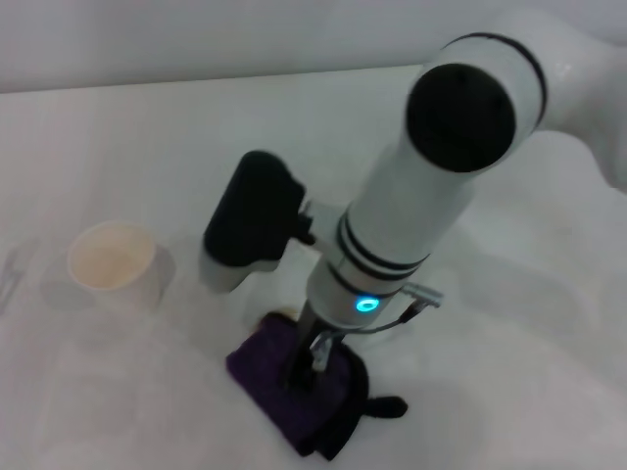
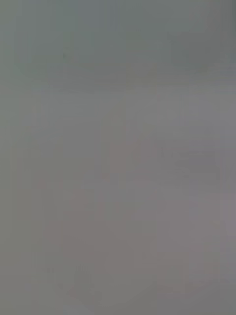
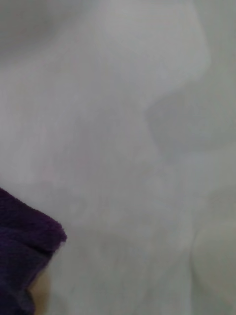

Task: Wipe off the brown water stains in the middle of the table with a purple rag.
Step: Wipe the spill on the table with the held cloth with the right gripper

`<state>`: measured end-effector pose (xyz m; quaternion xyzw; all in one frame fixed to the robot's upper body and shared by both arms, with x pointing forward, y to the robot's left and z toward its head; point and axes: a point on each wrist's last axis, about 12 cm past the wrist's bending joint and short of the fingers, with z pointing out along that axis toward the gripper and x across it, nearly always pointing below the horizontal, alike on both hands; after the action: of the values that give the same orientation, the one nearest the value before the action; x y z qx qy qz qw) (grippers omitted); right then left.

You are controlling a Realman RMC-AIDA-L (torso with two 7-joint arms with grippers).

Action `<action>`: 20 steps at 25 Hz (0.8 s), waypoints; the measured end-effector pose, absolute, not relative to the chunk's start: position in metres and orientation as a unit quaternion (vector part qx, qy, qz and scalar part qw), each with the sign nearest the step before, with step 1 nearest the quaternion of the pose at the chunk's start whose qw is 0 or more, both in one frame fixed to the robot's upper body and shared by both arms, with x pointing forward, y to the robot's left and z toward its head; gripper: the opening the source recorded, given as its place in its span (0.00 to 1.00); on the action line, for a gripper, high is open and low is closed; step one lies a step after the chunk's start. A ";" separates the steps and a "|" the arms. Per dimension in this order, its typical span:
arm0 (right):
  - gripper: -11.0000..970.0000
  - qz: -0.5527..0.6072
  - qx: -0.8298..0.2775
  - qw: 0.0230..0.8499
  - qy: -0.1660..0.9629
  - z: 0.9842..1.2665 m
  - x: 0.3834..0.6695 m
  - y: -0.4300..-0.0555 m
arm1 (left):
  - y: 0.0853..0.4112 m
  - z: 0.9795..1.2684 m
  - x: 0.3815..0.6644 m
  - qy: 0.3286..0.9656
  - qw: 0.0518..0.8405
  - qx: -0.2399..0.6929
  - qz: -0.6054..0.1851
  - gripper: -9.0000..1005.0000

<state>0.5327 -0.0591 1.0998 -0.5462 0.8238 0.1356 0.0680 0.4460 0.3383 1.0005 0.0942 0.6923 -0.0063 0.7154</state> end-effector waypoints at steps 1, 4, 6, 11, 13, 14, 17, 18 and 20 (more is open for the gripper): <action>0.05 0.136 -0.552 0.068 0.820 1.100 0.531 -0.056 | 0.338 1.000 0.445 0.693 0.714 0.094 -0.006 0.89; 0.05 0.134 -0.564 0.075 0.811 1.103 0.531 -0.049 | 0.338 0.998 0.441 0.696 0.712 0.091 -0.008 0.89; 0.05 0.122 -0.567 0.081 0.811 1.105 0.537 -0.048 | 0.337 0.997 0.438 0.697 0.711 0.090 -0.009 0.89; 0.05 0.074 -0.552 0.109 0.823 1.115 0.566 -0.057 | 0.336 0.996 0.436 0.697 0.711 0.090 -0.012 0.89; 0.05 0.054 -0.546 0.113 0.828 1.116 0.576 -0.061 | 0.336 0.996 0.436 0.697 0.711 0.091 -0.012 0.89; 0.05 0.043 -0.543 0.113 0.831 1.116 0.581 -0.064 | 0.336 0.996 0.436 0.697 0.711 0.091 -0.013 0.89; 0.05 0.026 -0.531 0.113 0.839 1.113 0.587 -0.068 | 0.335 0.997 0.437 0.697 0.711 0.092 -0.015 0.89; 0.05 0.026 -0.530 0.113 0.840 1.112 0.586 -0.068 | 0.334 0.997 0.437 0.697 0.711 0.093 -0.015 0.89; 0.05 0.035 -0.535 0.110 0.837 1.110 0.582 -0.066 | 0.334 0.996 0.438 0.697 0.711 0.095 -0.017 0.89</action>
<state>0.5816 -0.0662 1.1103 -0.5350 0.8370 0.0347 0.1097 0.4380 0.3339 0.9965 0.0949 0.6968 -0.0165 0.7108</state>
